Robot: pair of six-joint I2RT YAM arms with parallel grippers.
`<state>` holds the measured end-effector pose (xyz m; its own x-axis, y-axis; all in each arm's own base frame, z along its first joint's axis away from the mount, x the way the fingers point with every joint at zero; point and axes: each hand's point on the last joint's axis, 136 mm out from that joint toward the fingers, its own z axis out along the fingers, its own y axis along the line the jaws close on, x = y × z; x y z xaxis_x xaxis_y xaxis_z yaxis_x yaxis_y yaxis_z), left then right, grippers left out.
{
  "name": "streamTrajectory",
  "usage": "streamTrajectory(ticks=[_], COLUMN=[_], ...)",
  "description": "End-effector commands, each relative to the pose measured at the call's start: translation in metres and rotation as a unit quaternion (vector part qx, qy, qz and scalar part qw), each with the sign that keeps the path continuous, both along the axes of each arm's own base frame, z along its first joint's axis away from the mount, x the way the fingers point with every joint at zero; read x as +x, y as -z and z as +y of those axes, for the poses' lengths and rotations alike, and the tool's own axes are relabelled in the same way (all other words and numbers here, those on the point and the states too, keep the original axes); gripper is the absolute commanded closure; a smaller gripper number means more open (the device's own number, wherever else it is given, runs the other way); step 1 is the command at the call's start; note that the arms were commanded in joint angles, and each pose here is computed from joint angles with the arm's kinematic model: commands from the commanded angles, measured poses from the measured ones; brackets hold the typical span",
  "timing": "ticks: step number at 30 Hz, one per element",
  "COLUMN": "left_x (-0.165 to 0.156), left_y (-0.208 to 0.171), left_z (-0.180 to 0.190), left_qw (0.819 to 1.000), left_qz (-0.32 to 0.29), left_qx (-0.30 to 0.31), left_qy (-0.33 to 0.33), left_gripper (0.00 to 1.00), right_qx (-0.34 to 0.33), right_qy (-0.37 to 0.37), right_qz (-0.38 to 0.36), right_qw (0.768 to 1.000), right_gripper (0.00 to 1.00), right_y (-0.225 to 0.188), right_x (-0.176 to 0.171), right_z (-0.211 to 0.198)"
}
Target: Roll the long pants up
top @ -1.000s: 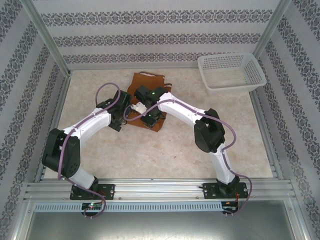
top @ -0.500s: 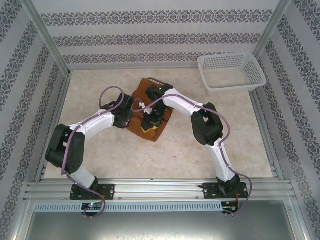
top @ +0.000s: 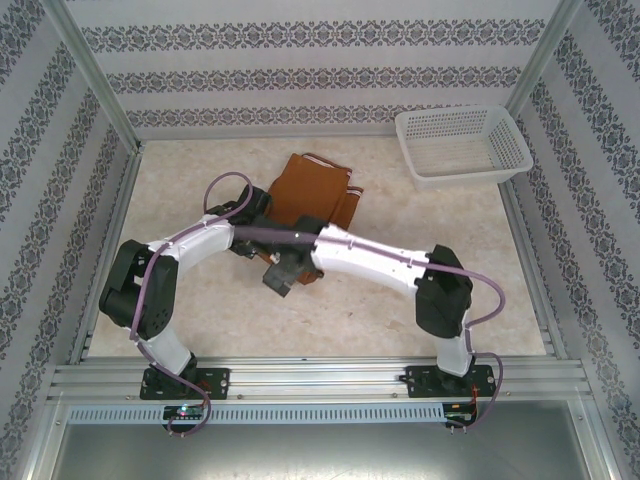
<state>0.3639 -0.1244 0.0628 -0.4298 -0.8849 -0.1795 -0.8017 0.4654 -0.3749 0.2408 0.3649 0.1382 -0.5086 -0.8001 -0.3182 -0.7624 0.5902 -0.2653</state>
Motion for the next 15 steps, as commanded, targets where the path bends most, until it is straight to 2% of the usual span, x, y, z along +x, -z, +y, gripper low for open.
streamTrajectory(ticks=[1,4,8,13,15], left_x=[-0.004,-0.004,-0.005,-0.01,-0.012], left_y=[0.003,0.001,-0.005,-0.013,-0.014], left_z=[-0.014,-0.016,-0.015,-0.013,-0.012], left_qw=[1.0,0.999,0.999,0.999,0.999], left_qz=[0.019,0.021,0.016,0.015,0.015], left_qx=[-0.01,-0.013,-0.013,-0.011,-0.011], left_qy=[0.019,0.022,0.024,0.032,0.035], left_gripper=[1.0,1.0,1.0,1.0,1.0], right_qx=[-0.102,-0.179,-0.247,-0.278,-0.273], right_qy=[-0.011,-0.041,-0.045,-0.02,-0.018], right_qz=[-0.153,-0.186,-0.228,-0.28,-0.276], right_qw=[0.983,0.965,0.941,0.918,0.921], right_gripper=[0.02,0.02,0.02,0.02,0.04], right_y=[0.009,0.04,0.067,0.065,0.064], right_x=[0.02,0.023,0.051,0.092,0.104], right_z=[-0.002,-0.002,-0.012,-0.023,-0.027])
